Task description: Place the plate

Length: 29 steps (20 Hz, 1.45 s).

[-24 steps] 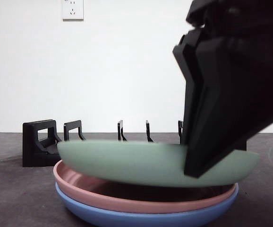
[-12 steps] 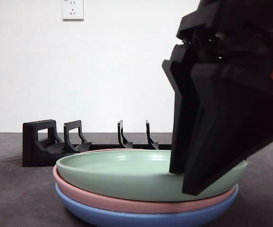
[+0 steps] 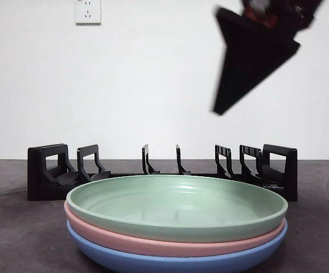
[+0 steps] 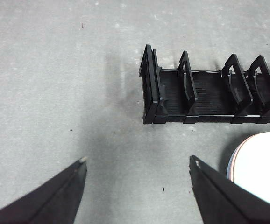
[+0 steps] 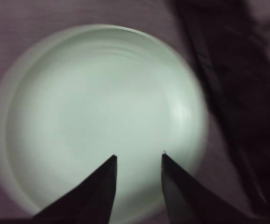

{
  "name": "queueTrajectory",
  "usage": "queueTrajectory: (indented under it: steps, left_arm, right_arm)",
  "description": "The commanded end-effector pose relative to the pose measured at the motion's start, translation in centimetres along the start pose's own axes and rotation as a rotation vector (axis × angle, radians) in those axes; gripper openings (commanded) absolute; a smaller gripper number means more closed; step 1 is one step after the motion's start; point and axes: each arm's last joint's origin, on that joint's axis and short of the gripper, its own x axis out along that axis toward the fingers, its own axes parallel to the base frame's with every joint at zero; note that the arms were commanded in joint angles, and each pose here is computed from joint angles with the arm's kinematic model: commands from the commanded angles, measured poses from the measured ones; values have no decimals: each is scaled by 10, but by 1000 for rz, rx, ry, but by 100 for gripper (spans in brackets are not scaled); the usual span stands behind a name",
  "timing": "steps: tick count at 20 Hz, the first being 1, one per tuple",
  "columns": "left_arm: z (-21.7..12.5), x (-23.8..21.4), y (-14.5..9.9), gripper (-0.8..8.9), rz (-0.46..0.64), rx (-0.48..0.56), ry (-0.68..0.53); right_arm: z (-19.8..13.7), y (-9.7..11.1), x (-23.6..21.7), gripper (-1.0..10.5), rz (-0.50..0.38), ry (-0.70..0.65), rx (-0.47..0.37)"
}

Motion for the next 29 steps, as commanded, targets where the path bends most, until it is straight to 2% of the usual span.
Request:
queueTrajectory:
  steps: [1,3,5,10,12,13,14,16,19,27,29]
  left_arm:
    - [4,-2,-1,344,-2,6,-19]
    - [4,-2,-1,344,-2,6,-19]
    - [4,-2,-1,344,-2,6,-20]
    - [4,-2,-1,344,-2,6,-22]
    - [4,-2,-1,312,-3,6,-23]
    - [4,-2,-1,168,-3,7,-22]
    - [4,-2,-1,6,-2,5,-18]
    - [4,-2,-1,6,-4,7,-22]
    - [3,-3,-1,7,-2,7,-12]
    - [3,-4,-1,7,-6,8,-30]
    - [-8,-4,1,7,-24,35,-75]
  right_arm:
    - [-11,-33,-8,154,-103,-33,175]
    - [-27,-61,-20,157,-201,-62,327]
    - [-39,-79,-34,162,-261,-89,461]
    - [-61,-98,-70,162,-424,-172,649]
    - [-63,-97,-78,153,-448,-191,661]
    - [-64,-96,-80,35,-450,-195,664]
    - [-64,-95,-82,19,-451,-200,662]
    - [-64,-95,-82,19,-434,-211,662]
    - [-65,-90,-80,18,-324,-211,684]
    - [-64,-90,-80,18,-324,-220,681]
    - [-64,-90,-80,18,-324,-221,681]
